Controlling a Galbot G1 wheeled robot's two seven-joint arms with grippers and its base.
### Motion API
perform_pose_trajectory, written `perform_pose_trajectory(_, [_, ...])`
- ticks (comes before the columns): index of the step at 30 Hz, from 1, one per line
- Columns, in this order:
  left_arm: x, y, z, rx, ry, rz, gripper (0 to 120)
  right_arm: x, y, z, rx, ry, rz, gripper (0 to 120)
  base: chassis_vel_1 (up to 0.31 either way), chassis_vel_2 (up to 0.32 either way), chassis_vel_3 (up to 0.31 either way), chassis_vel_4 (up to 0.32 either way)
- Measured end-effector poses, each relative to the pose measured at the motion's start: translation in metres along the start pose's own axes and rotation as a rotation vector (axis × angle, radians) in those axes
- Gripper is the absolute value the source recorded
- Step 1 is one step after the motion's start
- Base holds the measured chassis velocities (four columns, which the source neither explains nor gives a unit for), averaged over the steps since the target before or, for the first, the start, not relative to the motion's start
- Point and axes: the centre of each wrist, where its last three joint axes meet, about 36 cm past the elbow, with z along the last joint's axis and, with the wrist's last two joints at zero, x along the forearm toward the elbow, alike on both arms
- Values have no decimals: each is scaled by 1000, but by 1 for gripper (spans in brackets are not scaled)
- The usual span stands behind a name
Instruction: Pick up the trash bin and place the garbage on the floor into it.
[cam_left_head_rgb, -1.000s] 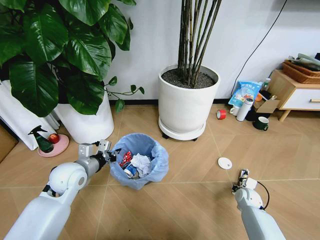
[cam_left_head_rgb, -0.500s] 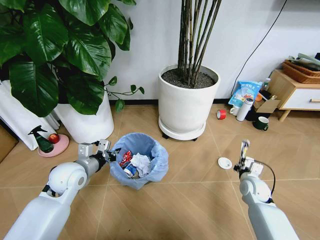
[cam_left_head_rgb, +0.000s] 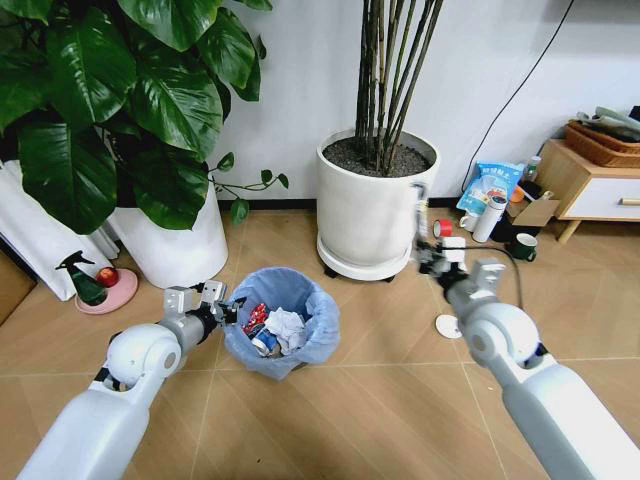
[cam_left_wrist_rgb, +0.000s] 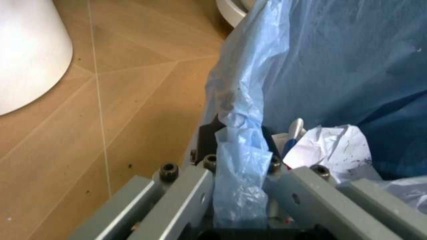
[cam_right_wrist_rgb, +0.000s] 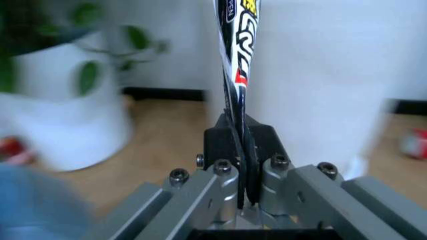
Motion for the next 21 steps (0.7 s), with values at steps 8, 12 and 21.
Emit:
perform_pose_trajectory(8, [-12, 1, -2, 4, 11, 12, 0, -28, 72, -21, 12, -9, -285, 0, 0, 0, 0, 0])
perform_pose_trajectory(12, [-19, 3, -7, 23, 4, 24, 0, -37, 107, -14, 6, 25, -377, 0, 0, 0, 0, 0])
perform_pose_trajectory(21, [-23, 10, -14, 33, 0, 27, 0, -47, 132, 15, 21, 100, -408, 0, 0, 0, 0, 0])
